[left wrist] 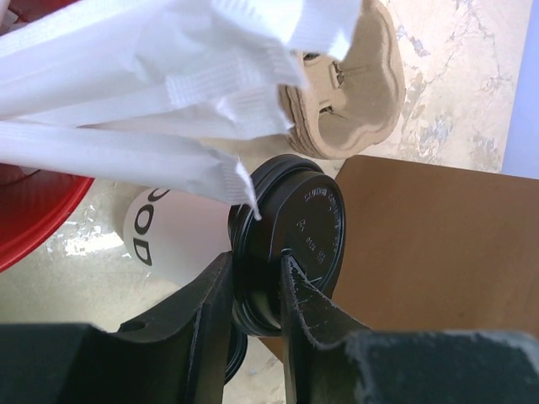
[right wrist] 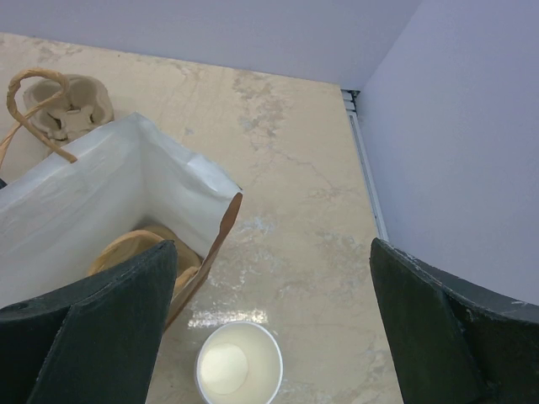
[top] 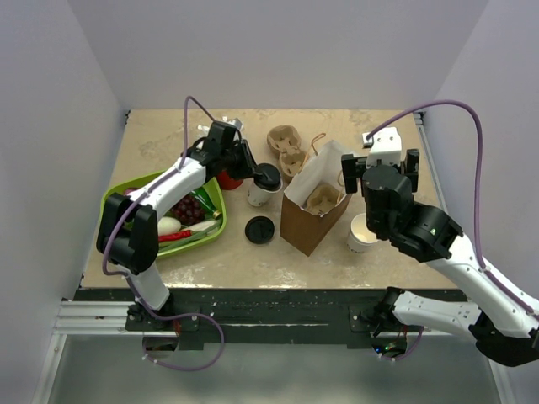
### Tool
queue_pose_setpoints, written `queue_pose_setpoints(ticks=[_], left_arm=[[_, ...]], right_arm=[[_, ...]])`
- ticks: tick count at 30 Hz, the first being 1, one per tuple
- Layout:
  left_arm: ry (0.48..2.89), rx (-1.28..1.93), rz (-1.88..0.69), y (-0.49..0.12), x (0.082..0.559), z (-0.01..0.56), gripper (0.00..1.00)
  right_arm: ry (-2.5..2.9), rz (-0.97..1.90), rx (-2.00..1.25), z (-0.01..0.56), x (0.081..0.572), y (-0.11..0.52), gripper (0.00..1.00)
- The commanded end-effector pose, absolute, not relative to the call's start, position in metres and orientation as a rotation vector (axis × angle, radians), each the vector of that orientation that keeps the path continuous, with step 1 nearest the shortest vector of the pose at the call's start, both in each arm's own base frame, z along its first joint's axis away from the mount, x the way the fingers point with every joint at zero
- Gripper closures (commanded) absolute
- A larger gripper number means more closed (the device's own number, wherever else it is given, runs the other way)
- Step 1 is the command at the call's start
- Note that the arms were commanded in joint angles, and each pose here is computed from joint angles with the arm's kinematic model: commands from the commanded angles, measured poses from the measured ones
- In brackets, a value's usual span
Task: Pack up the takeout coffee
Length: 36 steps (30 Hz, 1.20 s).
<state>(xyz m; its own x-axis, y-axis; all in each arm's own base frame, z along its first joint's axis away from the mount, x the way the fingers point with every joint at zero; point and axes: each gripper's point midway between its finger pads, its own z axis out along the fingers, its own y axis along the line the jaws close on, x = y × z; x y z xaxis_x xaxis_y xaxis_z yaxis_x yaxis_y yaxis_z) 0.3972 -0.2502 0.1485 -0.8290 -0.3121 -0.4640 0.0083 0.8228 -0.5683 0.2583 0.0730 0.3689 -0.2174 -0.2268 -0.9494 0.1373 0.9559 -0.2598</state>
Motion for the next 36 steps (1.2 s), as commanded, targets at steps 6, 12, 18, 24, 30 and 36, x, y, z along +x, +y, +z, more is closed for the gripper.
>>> queue_pose_setpoints(ticks=[6,12,18,24,30,36], left_arm=[[2.457,-0.161,-0.835,-0.249,0.38,0.151,0.84],[2.468,-0.202,-0.706,-0.227,0.373,0.143,0.75],[2.49,-0.192,-0.684,-0.225,0.371,0.139,0.77],[2.466,-0.216,-0.617,-0.213,0.37,0.148,0.82],[2.488,-0.246,-0.56,-0.2,0.359,0.14,0.83],[2.452,-0.281,-0.549,-0.189,0.356,0.145,0.84]], right_arm=[[1.719,-0.319,-0.005,0.381,0.258,0.067,0.02],[1.725,-0.299,-0.037,0.38,0.262,0.076,0.02],[1.732,-0.246,-0.169,0.381,0.268,0.097,0.02],[1.673,0.088,-0.482,0.403,0.267,0.172,0.04],[1.56,0.434,-0.719,0.431,0.252,0.249,0.04],[1.745,0.445,-0.688,0.402,0.284,0.288,0.05]])
